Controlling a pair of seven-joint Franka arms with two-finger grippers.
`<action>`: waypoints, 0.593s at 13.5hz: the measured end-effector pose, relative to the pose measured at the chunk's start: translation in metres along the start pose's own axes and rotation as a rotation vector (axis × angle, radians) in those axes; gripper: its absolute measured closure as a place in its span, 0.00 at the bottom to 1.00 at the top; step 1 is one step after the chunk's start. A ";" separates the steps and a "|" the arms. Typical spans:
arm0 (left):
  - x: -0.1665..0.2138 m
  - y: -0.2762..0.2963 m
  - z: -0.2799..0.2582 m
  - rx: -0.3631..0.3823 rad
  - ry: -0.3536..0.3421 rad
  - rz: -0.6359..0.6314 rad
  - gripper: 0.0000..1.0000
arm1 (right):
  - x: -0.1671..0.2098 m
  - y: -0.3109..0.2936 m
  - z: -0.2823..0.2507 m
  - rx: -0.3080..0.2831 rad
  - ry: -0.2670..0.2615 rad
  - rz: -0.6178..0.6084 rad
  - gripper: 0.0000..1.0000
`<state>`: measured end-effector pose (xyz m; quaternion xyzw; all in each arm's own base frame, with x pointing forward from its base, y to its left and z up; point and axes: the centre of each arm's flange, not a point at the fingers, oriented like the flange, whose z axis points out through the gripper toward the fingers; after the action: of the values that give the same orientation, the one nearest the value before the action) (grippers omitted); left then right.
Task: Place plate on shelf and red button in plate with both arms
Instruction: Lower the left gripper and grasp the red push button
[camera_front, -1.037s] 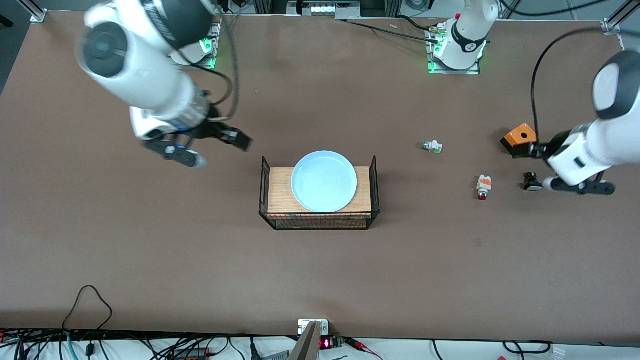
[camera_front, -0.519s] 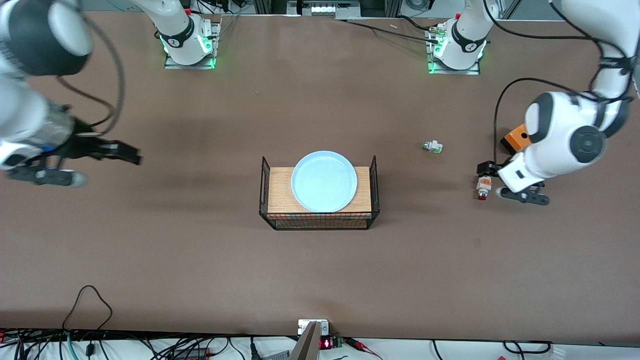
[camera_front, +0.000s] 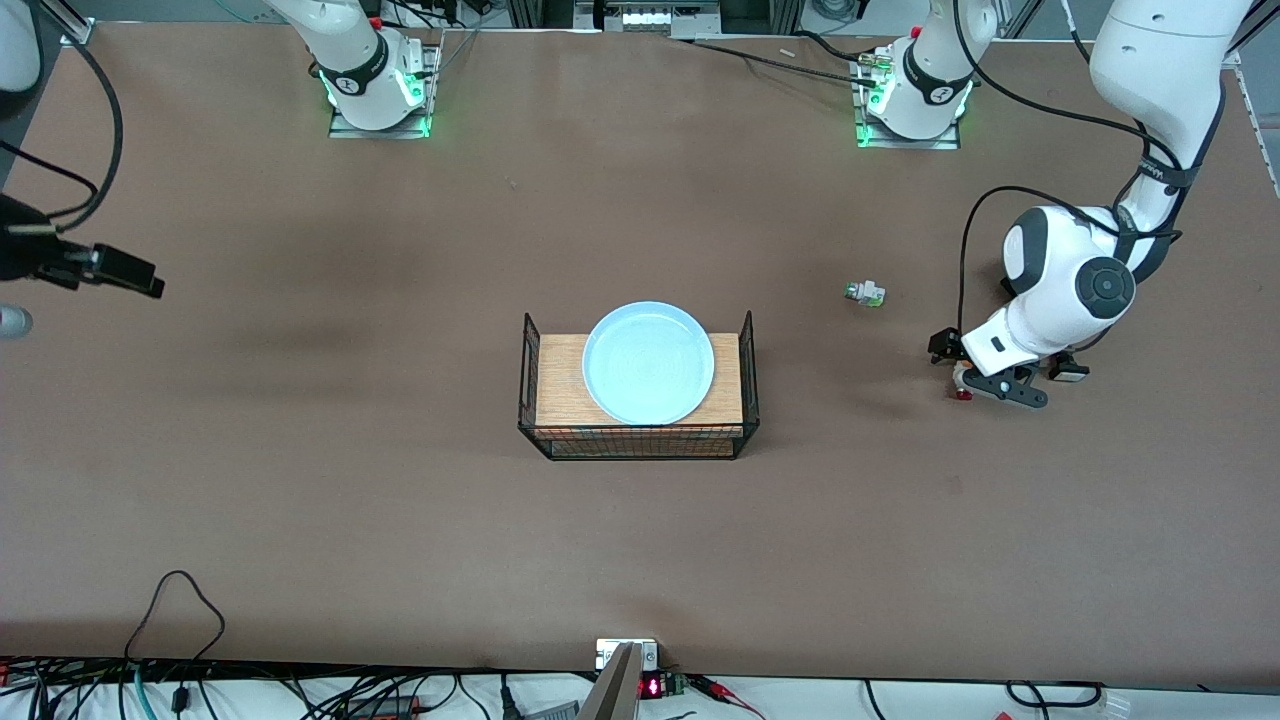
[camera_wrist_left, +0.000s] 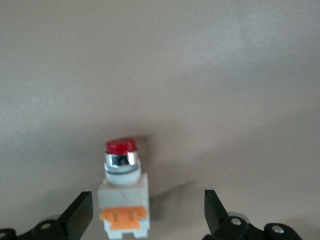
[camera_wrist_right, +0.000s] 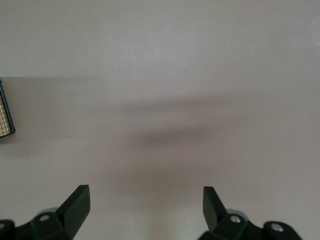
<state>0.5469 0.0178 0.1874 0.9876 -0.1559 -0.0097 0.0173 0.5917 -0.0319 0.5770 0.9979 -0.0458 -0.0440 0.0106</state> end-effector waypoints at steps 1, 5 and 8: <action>0.000 -0.003 0.001 0.002 0.007 0.011 0.02 | -0.005 -0.001 0.000 0.000 0.008 -0.005 0.00; -0.001 -0.007 0.010 0.002 0.015 0.026 0.30 | -0.022 0.001 0.011 0.003 0.016 -0.083 0.00; -0.001 -0.009 0.010 0.002 0.017 0.032 0.59 | -0.032 0.002 0.001 0.005 0.013 -0.068 0.00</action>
<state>0.5486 0.0261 0.1767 0.9850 -0.1715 -0.0007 0.0180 0.5594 -0.0313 0.5791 0.9992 -0.0118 -0.0379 0.0068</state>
